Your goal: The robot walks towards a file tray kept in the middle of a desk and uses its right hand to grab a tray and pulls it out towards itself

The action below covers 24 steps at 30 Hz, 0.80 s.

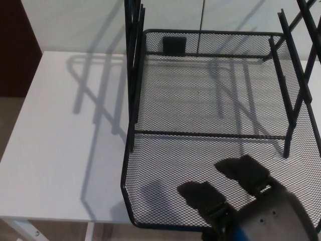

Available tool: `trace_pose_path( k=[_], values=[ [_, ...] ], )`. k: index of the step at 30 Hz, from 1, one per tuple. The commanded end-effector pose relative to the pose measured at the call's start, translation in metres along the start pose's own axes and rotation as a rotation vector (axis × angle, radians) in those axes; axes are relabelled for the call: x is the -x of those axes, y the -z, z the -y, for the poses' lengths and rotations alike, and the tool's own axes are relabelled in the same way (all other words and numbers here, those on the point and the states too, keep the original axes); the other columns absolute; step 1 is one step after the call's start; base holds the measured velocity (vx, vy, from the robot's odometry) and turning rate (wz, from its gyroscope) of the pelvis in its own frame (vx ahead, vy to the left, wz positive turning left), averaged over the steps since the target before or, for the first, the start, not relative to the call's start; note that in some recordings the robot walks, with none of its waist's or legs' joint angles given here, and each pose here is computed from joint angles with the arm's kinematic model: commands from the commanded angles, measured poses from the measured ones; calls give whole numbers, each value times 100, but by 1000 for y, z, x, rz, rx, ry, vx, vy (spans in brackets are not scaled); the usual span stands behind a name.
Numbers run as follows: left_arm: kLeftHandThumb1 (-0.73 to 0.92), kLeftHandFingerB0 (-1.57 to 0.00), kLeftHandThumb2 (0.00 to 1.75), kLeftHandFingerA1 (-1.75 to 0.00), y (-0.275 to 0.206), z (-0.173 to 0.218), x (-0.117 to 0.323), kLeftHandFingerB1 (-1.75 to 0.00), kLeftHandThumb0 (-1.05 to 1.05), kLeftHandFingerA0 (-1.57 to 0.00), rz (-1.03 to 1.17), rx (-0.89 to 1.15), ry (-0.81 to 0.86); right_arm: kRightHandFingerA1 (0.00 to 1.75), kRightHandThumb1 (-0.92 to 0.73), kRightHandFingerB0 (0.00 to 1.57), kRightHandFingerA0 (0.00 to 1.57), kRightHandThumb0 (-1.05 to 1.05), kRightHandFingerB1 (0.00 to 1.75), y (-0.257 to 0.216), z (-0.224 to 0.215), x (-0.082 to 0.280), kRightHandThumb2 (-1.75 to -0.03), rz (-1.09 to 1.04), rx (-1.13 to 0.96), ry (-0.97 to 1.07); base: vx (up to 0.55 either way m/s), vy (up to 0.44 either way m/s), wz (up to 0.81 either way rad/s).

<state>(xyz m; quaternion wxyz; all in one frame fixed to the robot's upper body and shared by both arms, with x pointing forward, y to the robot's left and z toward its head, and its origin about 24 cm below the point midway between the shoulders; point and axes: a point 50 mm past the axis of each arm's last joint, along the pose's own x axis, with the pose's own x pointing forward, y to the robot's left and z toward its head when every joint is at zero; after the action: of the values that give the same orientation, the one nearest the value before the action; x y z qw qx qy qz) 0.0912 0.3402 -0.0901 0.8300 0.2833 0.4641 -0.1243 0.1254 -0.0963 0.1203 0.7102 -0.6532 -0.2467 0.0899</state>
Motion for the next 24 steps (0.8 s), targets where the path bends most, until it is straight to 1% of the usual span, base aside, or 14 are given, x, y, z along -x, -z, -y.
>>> trace_pose_path(
  k=[1, 2, 4, 5, 6, 9, 13, 14, 17, 18, 19, 20, 22, 24],
  values=[
    [45, -49, 82, -59, -2, -17, 3, -59, -43, -60, -17, -99, -2, 62, -65, 35, 21, -50, 41, 31, 126, 42, -59, 663, -684, -82, 0, 0, 0],
    [50, -56, 56, -45, -4, -18, 3, -51, -41, -64, -11, -97, -5, 52, -63, 37, 25, -49, 34, 36, 137, 41, -60, 669, -618, -133, 0, 0, 0],
    [53, -56, 56, -44, -4, -18, 3, -50, -37, -63, -7, -89, -3, 49, -63, 37, 28, -46, 33, 38, 143, 39, -60, 669, -594, -176, 0, 0, 0],
    [53, -56, 56, -44, -4, -18, 3, -51, -36, -64, -3, -84, -1, 55, -52, 30, 26, -43, 45, 40, 145, 38, -80, 661, -591, -194, 0, 0, 0],
    [53, -56, 56, -44, -4, -18, 3, -51, -36, -64, -5, -86, -3, 50, -66, 36, 31, -44, 34, 41, 146, 39, -60, 642, -588, -196, 0, 0, 0],
    [52, -56, 56, -44, -3, -18, 3, -51, -35, -63, -6, -84, -4, 49, -67, 33, 32, -48, 36, 40, 146, 44, -60, 624, -556, -188, 0, 0, 0],
    [52, -55, 56, -43, -6, -16, 2, -51, -37, -63, 3, -84, 0, 54, -62, 52, 48, -39, 38, 37, 146, 55, -57, 619, -676, -57, 0, 0, 0],
    [52, -56, 56, -43, -6, -17, 1, -50, -37, -64, 2, -84, -2, 55, -69, 48, 42, -44, 37, 38, 149, 54, -60, 633, -712, -32, 0, 0, 0],
    [52, -55, 56, -43, -9, -21, 0, -50, -35, -63, -1, -94, -10, 50, -59, 55, 46, -38, 40, 44, 173, 45, -57, 728, -692, 37, 0, 0, 0],
    [54, -55, 56, -43, -12, -22, 0, -49, -34, -64, 6, -110, -10, 46, -54, 51, 43, -59, 37, 55, 190, 43, -57, 755, -615, 11, 0, 0, 0],
    [54, -55, 56, -43, -12, -22, 0, -49, -34, -65, 8, -119, -9, 46, -54, 69, 61, -57, 41, 58, 195, 46, -58, 771, -627, 100, 0, 0, 0],
    [54, -55, 56, -43, -12, -22, 0, -49, -35, -66, 6, -122, -10, 49, -57, 74, 61, -60, 42, 64, 201, 51, -58, 744, -616, 119, 0, 0, 0],
    [53, -56, 56, -44, -14, -25, 0, -50, -35, -66, 16, -94, -8, 50, -49, 78, 67, -52, 45, 65, 189, 66, -56, 622, -804, 140, 0, 0, 0],
    [53, -57, 56, -43, -14, -24, 0, -48, -36, -64, 18, -99, -7, 59, -60, 80, 61, -53, 45, 64, 180, 74, -58, 576, -916, 143, 0, 0, 0]
  ],
)
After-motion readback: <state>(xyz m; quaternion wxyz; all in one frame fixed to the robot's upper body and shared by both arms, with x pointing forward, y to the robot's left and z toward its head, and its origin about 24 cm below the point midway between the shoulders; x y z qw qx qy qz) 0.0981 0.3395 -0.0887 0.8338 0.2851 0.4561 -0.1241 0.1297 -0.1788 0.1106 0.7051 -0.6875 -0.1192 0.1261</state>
